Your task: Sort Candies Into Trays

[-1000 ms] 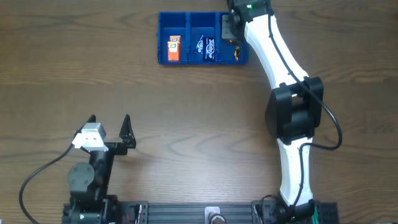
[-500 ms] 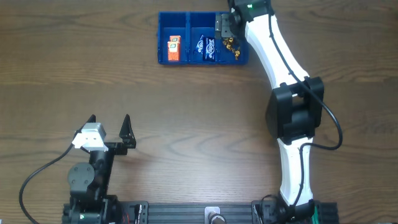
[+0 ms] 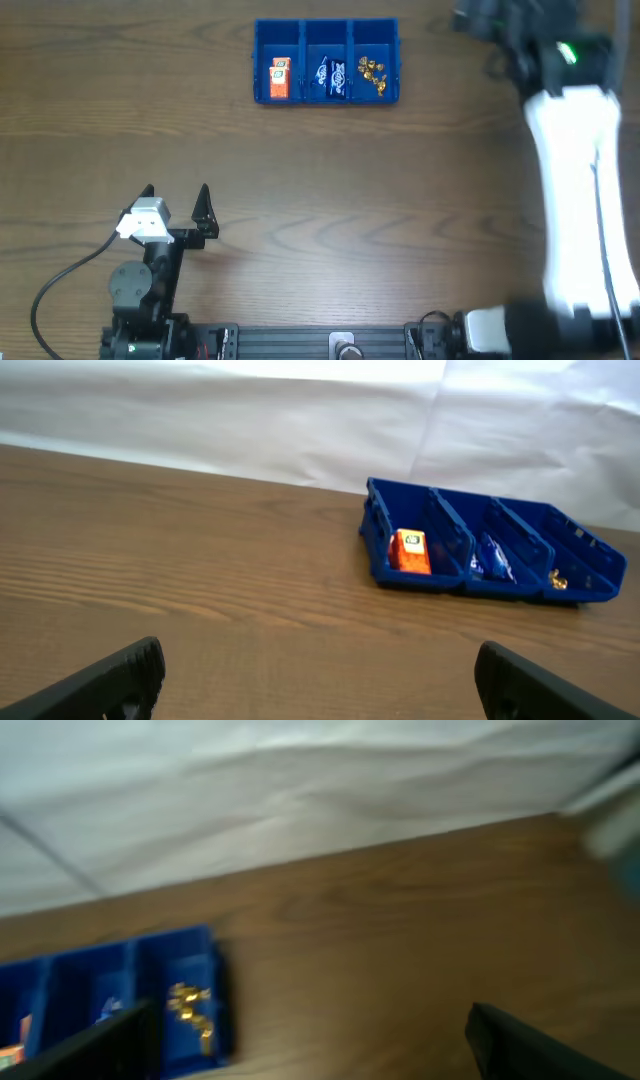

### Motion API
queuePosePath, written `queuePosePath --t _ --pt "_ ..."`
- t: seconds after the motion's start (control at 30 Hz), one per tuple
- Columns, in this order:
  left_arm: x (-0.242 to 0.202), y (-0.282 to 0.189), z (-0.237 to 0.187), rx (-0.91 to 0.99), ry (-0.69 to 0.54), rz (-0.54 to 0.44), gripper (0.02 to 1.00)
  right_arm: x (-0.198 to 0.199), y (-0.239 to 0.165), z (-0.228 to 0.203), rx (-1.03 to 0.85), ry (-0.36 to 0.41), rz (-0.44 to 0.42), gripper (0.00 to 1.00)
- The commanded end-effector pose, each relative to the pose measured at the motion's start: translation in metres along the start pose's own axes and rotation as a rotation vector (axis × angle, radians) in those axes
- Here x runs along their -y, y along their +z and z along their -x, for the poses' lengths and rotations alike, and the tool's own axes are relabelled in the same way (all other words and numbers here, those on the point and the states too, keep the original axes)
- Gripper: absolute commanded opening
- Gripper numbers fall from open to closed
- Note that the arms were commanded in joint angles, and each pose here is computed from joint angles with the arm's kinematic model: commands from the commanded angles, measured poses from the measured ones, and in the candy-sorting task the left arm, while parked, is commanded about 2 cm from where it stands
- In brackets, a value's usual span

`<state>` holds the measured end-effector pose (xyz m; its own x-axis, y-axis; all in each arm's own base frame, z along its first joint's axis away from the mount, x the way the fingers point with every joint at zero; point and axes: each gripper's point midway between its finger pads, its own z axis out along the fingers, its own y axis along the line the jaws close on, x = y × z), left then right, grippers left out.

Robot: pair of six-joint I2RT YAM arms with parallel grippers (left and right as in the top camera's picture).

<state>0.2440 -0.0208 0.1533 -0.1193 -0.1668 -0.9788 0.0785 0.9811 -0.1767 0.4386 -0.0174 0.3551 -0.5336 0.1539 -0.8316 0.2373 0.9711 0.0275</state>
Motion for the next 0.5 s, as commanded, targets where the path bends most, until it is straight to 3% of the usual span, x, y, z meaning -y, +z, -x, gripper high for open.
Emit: queuePosePath --t 0.03,0.17,0.3,0.5 --pt "-0.001 0.001 -0.016 -0.049 0.003 -0.005 0.998 0.034 -0.03 -0.057 0.037 -0.029 -0.092 0.998" --pt "-0.001 0.001 -0.016 -0.049 0.003 -0.005 0.998 0.052 -0.064 -0.109 0.095 -0.01 -0.083 0.998" --pt "-0.001 0.001 -0.016 -0.049 0.003 -0.005 0.998 0.068 -0.086 -0.157 0.162 0.056 -0.064 0.998" --pt "-0.001 0.001 -0.016 -0.049 0.003 -0.005 0.998 0.07 -0.084 -0.205 0.265 0.082 -0.004 0.998"
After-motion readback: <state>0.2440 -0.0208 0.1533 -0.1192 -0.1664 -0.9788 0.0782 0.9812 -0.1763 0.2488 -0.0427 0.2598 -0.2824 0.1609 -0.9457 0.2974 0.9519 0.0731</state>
